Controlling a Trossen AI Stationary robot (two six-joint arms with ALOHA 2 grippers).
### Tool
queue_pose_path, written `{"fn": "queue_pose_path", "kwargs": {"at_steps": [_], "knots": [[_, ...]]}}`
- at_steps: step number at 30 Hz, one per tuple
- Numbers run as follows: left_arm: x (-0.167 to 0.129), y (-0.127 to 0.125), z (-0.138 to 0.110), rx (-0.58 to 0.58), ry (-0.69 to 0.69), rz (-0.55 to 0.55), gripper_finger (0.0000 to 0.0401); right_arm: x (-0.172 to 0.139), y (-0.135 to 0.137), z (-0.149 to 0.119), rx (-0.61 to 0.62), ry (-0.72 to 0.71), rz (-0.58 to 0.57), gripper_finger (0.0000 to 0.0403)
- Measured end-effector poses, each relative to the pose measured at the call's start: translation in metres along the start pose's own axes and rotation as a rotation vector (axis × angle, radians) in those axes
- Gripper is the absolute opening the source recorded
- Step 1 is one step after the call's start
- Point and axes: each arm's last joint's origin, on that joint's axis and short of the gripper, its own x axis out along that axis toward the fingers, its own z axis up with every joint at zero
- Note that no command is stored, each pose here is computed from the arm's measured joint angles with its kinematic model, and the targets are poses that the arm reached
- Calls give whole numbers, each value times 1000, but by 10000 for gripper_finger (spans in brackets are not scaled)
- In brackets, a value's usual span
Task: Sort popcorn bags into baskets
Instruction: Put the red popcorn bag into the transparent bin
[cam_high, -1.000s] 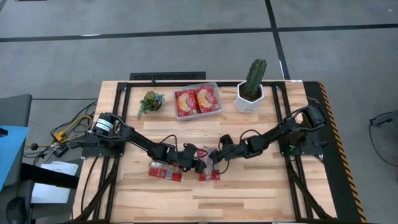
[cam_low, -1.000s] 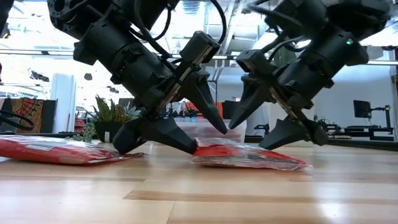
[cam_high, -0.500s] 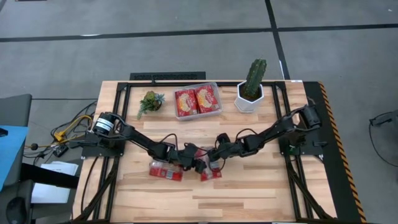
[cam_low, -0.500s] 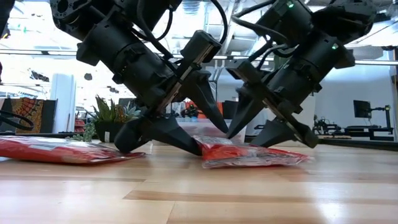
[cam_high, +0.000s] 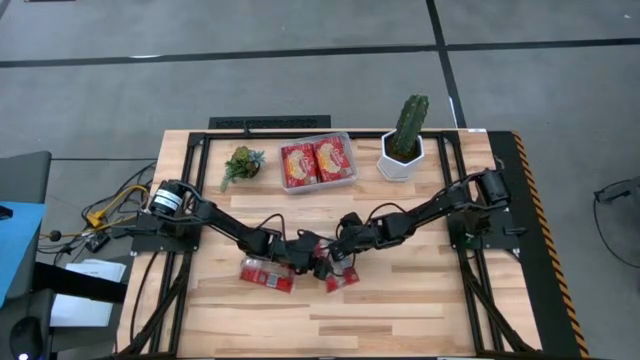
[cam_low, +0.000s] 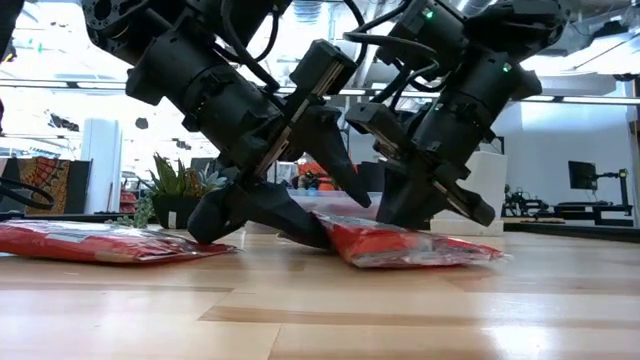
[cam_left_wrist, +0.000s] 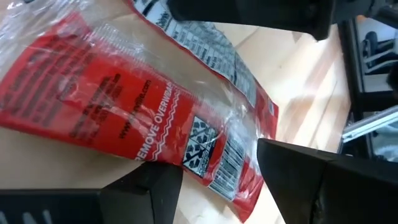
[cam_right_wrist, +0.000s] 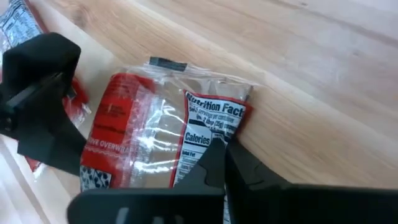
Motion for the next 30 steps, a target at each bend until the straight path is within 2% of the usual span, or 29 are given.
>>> {"fn": "queue_pose_path", "kwargs": {"at_steps": [6,16,24,30], "knots": [[-1,-8,10,-24,12,-97,195,-12,-1,7,-16,7,-11,5],[-11,-26,36,-44,-10,-172,195,-65,2,42,-54,-70,15,4],[-37,-36,82,-8,-126,-190,195,-91,-7,78,-44,-178,36,4],[-68,-32,124,35,-206,-113,195,-103,-6,114,-72,-264,41,4]]}}
